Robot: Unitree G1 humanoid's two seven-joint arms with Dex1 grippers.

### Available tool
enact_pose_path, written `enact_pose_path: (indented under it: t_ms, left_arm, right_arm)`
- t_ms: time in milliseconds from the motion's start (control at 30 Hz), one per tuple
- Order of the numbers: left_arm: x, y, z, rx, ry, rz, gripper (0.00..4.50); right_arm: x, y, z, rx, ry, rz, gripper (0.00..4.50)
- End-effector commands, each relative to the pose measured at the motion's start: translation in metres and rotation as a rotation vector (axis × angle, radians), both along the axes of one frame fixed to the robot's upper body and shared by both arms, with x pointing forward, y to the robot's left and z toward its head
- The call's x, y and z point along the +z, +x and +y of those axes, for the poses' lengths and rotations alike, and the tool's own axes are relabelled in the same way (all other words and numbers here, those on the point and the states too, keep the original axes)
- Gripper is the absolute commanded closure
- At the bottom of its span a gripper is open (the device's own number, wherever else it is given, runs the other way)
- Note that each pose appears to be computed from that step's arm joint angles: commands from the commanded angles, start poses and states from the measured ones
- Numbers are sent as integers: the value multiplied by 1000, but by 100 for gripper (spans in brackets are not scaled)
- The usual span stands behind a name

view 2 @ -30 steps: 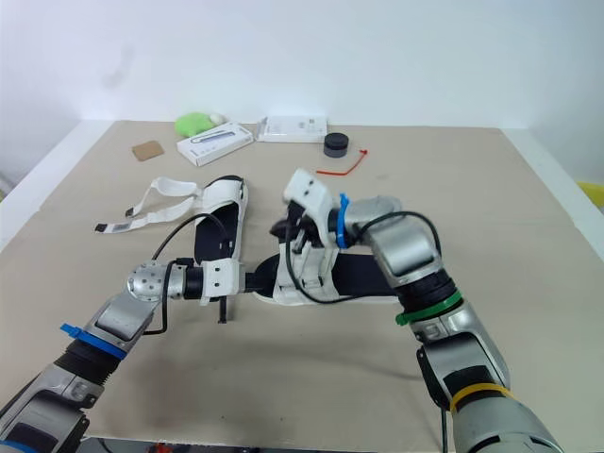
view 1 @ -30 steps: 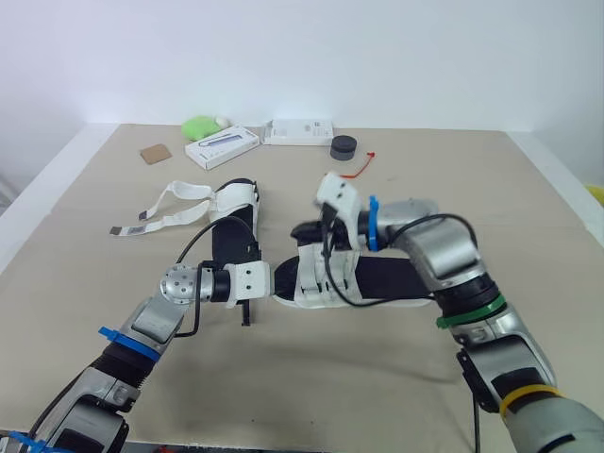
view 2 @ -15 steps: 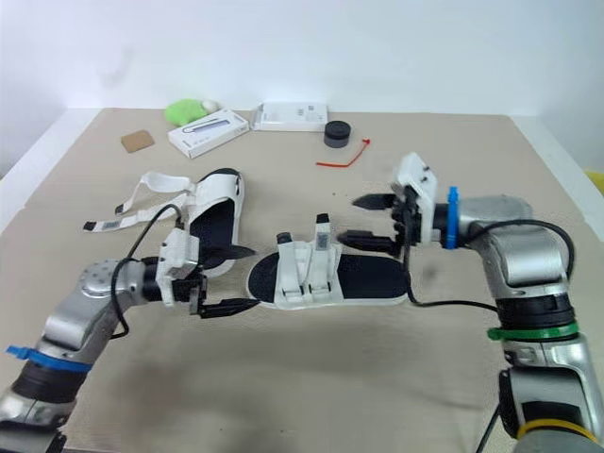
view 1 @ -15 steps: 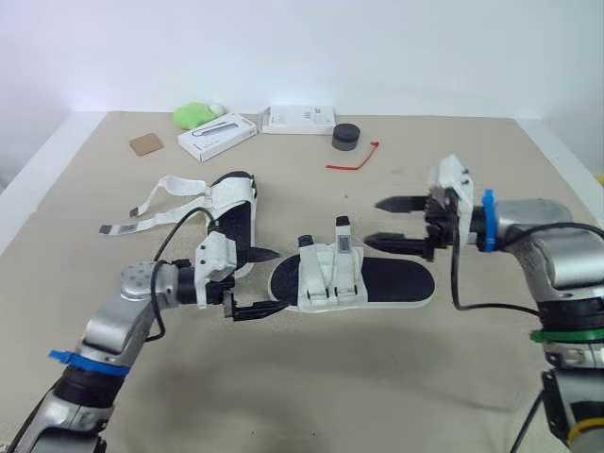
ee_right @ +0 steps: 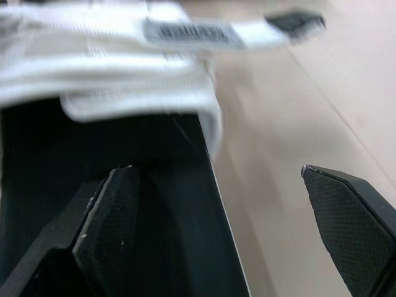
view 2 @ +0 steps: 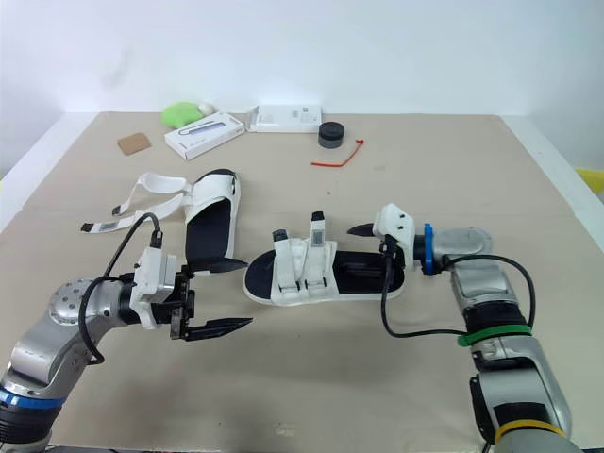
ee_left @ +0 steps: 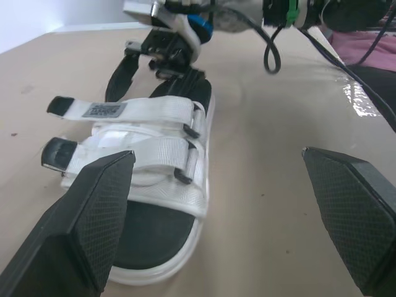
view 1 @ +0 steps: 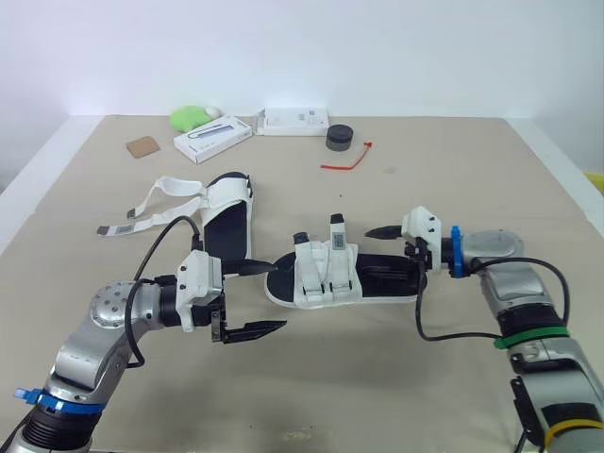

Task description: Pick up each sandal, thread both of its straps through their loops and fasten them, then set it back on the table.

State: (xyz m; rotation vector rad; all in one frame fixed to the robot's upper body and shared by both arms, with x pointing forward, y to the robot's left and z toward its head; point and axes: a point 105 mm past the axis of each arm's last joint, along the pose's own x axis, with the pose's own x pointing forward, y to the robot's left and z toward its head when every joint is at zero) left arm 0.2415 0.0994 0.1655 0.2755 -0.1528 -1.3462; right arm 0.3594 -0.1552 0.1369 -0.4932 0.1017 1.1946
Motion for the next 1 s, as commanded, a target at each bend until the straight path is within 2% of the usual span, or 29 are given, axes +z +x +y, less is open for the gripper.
enact_pose_path:
  t_ms: [33, 100, 167, 267, 300, 367, 433, 500, 667, 800, 867, 1000]
  left_arm:
    - [8, -2, -2, 5, 3, -61, 4]
    - [8, -1, -2, 10, 4, -63, 4]
    - [8, -1, -2, 13, 3, -63, 0]
    - [8, 0, -2, 17, 1, -62, 0]
    - [8, 1, -2, 17, 0, -62, 0]
    - [9, 1, -3, 16, -3, -63, 0]
    - [9, 2, -3, 15, -4, -63, 0]
    - [9, 2, -4, 13, -4, -62, 0]
    - [8, 6, -6, 19, -9, -63, 0]
    - [7, 11, -7, 29, -9, -71, 0]
    - [8, 13, -8, 31, -13, -74, 0]
    - [6, 13, -10, 20, -13, -76, 0]
  right_arm:
    - [14, 4, 11, 21, 49, -47, 0]
    - [13, 3, 16, 43, 55, -53, 0]
    - [14, 5, 19, 32, 91, -45, 53]
    - [12, 6, 19, 15, 105, -40, 176]
    - [10, 6, 19, 14, 108, -38, 238]
    - [9, 0, 19, 27, 148, -11, 318]
    - [10, -3, 19, 28, 166, -9, 425]
    - [10, -6, 19, 26, 192, 13, 439]
    - [38, 0, 4, -151, 354, 3, 439]
    - [62, 10, -44, -440, 435, -64, 439]
    - [58, 13, -82, -648, 426, -95, 439]
    - [44, 9, -127, -896, 349, -147, 439]
